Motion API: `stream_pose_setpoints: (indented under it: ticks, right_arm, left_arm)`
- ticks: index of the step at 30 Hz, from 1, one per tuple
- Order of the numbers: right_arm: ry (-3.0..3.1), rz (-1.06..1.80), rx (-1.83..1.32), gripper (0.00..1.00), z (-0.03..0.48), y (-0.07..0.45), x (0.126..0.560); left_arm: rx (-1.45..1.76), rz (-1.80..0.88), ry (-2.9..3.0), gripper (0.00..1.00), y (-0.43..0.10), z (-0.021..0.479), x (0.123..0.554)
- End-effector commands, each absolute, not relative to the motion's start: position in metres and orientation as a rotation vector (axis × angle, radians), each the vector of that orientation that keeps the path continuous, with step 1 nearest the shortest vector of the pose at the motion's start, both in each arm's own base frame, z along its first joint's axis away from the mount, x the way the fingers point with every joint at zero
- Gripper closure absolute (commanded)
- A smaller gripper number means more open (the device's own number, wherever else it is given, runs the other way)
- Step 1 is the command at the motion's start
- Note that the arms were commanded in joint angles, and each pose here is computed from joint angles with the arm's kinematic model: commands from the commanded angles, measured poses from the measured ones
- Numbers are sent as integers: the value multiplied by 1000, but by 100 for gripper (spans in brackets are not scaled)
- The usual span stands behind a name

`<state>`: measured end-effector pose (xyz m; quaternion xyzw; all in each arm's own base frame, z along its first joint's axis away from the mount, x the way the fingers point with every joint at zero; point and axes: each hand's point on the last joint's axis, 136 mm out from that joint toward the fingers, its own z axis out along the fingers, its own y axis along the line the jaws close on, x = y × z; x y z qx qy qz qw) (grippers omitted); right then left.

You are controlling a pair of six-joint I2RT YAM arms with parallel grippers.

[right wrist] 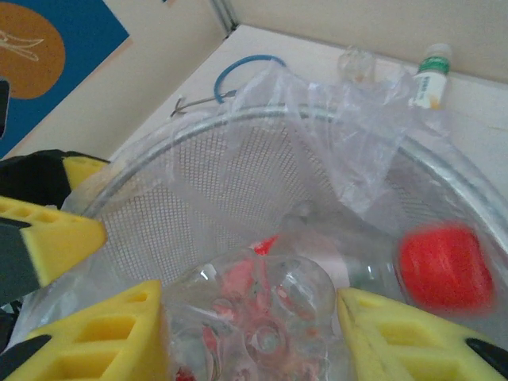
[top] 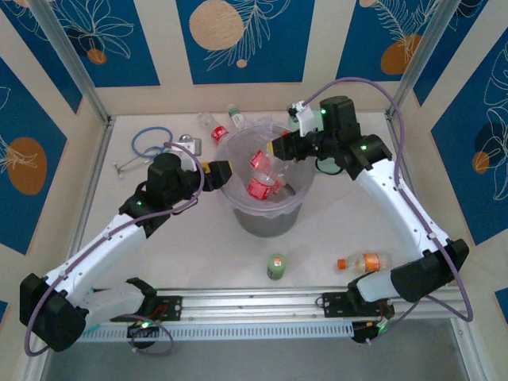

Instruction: Put the plastic bottles in the bin

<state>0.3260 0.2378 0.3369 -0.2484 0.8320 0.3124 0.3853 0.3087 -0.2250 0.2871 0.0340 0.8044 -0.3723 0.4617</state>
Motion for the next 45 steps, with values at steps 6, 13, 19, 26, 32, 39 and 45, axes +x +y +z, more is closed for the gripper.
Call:
stream_pose_setpoints:
  ticks: [6,13,19,26,32,39,45]
  right_arm:
    - [2265,749,-770,97,263,282,308]
    - [2210,877,-837,98,248,305,299]
    - [2168,1005,-940,97,236,320,282]
    - [2100,993,-960,88,271,313,279]
    - [2078,909,-935,48,307,299,283]
    - [2115,779,-719,7,357,253,299]
    - [2301,722,-305,2,361,174,292]
  left_arm:
    - [14,-808,1987,29,-207,299,308]
    - [-37,-722,2015,35,-193,299,309]
    - [-63,-649,2029,39,-186,300,317]
    - [-19,-646,2063,40,-200,296,329]
    - [31,-690,2043,38,-214,304,336]
    - [98,-677,2089,38,-227,300,345]
    - [137,-625,2144,44,-227,286,346]
